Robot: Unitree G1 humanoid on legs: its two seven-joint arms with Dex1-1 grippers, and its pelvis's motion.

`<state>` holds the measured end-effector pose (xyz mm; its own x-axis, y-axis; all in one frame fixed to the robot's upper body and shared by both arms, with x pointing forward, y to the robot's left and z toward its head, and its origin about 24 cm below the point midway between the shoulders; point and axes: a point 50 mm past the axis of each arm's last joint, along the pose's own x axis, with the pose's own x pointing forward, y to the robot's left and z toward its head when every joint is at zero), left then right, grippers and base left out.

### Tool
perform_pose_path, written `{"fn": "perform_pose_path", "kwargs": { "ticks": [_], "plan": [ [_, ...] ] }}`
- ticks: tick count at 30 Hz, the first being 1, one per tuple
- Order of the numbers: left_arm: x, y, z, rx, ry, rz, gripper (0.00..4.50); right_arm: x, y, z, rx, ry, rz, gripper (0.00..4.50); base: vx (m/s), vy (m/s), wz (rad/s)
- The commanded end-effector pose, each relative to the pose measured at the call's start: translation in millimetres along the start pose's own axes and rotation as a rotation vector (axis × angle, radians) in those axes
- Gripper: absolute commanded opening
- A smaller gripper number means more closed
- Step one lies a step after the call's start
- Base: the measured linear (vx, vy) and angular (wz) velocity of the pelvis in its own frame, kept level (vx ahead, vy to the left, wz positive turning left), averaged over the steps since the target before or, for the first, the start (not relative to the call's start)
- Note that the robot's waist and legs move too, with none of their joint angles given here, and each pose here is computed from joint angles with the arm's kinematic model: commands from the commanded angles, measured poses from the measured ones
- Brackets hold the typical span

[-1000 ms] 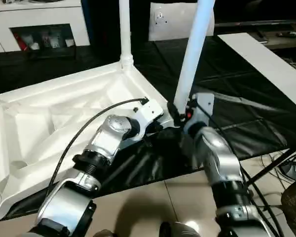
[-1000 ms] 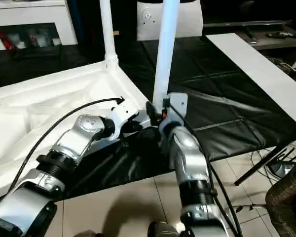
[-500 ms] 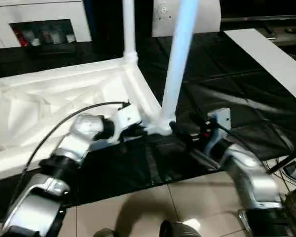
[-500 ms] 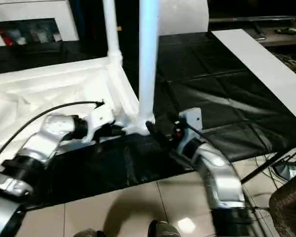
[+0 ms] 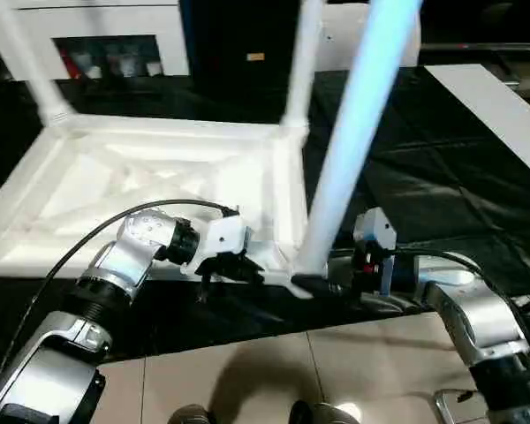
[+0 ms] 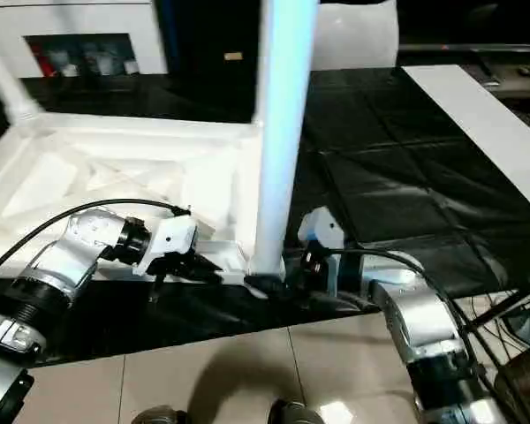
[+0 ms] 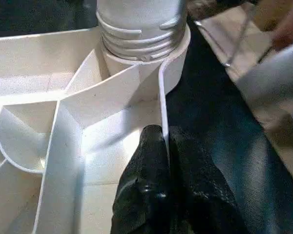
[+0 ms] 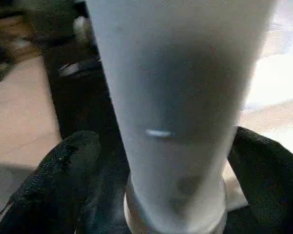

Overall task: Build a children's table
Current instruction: Rotate leg to tighten

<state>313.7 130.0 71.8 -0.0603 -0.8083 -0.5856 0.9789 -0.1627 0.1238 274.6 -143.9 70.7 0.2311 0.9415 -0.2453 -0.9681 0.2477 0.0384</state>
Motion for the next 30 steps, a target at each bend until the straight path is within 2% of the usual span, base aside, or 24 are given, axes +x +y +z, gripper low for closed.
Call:
{"fn": "perform_pose_path", "kwargs": {
  "ticks": [1, 2, 6, 13, 18, 24, 27, 30],
  "plan": [
    [10, -2.7, 7.4, 0.069, 0.026, -0.112, 0.00, -2.1, -1.1, 1.1, -0.016, 0.024, 0.054, 4.29, 0.000, 0.000, 0.00],
    [10, -2.6, 7.9, 0.074, 0.029, -0.121, 0.00, -2.5, -1.5, 1.1, -0.017, 0.031, 0.069, 4.01, 0.000, 0.000, 0.00],
    [10, -0.5, 9.1, 0.089, 0.043, -0.148, 0.00, -5.7, -4.7, -0.3, -0.035, 0.088, 0.132, 3.83, 0.000, 0.000, 0.00],
    [8, 1.4, 8.5, 0.095, 0.050, -0.161, 0.00, -8.0, -8.1, -2.3, -0.056, 0.136, 0.174, 3.08, 0.000, 0.000, 0.00],
    [7, 1.2, 6.7, 0.094, 0.057, -0.165, 0.00, -7.6, -9.3, -2.3, -0.056, 0.135, 0.185, 2.70, 0.000, 0.000, 0.00],
    [6, 2.0, 5.1, 0.089, 0.062, -0.156, 0.00, -7.2, -9.5, -2.9, -0.053, 0.134, 0.196, 2.61, 0.000, 0.000, 0.00],
    [8, 6.3, 8.4, 0.012, -0.008, -0.079, 0.00, -1.4, -4.3, -4.0, 0.019, 0.063, 0.169, 2.61, 0.000, 0.000, 0.00],
    [12, 10.3, 10.6, -0.040, -0.028, 0.001, 0.00, 6.4, -0.3, -5.1, 0.097, -0.008, 0.098, 2.61, 0.000, 0.000, 0.00]
  ]
}}
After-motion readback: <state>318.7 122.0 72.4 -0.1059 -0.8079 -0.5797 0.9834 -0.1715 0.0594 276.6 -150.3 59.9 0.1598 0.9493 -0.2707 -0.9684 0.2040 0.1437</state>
